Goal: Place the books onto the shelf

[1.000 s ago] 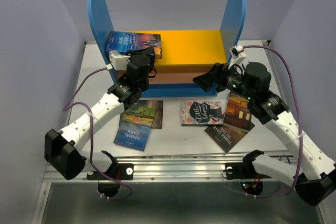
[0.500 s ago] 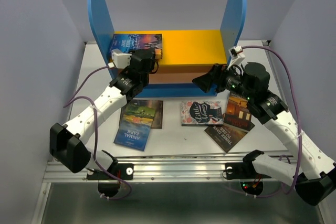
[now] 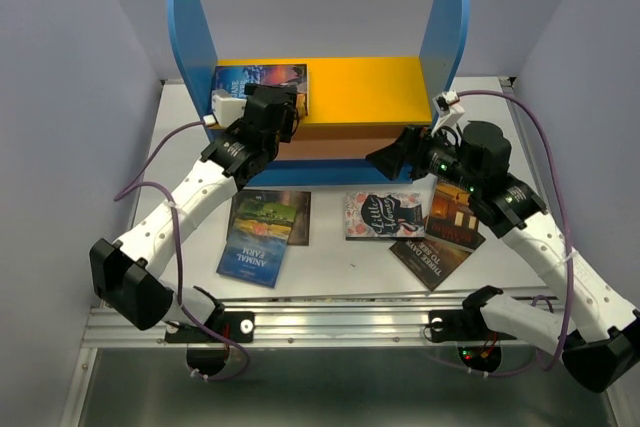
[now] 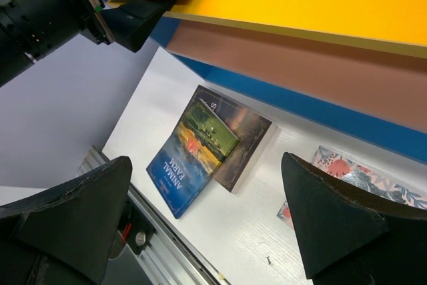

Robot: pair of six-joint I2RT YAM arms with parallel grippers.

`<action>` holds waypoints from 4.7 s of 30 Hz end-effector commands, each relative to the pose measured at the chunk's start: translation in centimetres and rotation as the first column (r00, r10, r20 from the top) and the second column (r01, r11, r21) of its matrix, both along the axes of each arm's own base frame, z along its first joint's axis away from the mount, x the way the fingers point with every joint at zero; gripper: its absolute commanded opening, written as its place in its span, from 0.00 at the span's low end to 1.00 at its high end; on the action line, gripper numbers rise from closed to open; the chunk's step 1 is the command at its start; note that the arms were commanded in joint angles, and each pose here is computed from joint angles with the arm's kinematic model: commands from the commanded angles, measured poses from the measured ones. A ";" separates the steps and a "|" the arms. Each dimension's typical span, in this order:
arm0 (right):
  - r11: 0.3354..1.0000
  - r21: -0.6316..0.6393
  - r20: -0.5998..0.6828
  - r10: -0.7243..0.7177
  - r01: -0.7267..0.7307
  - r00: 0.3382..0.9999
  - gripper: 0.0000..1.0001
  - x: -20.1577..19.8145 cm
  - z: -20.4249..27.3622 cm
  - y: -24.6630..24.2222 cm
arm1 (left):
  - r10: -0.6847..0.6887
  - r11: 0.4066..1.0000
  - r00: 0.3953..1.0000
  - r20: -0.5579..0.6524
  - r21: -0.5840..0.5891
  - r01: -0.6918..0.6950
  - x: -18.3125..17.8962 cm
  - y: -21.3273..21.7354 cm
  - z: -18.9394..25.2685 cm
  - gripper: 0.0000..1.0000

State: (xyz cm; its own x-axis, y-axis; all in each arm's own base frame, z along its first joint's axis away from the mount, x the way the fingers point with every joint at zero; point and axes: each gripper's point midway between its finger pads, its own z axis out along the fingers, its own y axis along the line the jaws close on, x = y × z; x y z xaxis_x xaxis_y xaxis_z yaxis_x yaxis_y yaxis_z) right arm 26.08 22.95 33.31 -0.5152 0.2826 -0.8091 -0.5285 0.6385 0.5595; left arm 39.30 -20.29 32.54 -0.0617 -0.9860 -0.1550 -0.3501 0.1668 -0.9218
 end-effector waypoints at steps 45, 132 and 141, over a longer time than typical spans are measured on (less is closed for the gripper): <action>0.919 -0.393 0.209 0.061 0.027 0.976 0.40 6.8 0.2 8.4 | -0.092 0.850 0.993 -0.071 0.513 0.115 -6.5 9.1 -1.3 0.00; 0.964 -0.255 0.131 -0.049 0.082 0.990 1.00 0.7 -2.9 4.2 | -0.351 0.781 0.926 -0.138 0.503 0.371 -13.5 11.6 -8.4 0.99; 0.963 -0.192 -0.065 0.178 -0.187 0.982 1.00 -2.8 -11.1 8.1 | -0.320 0.817 0.880 -0.350 0.368 0.444 -15.9 11.5 -19.4 0.92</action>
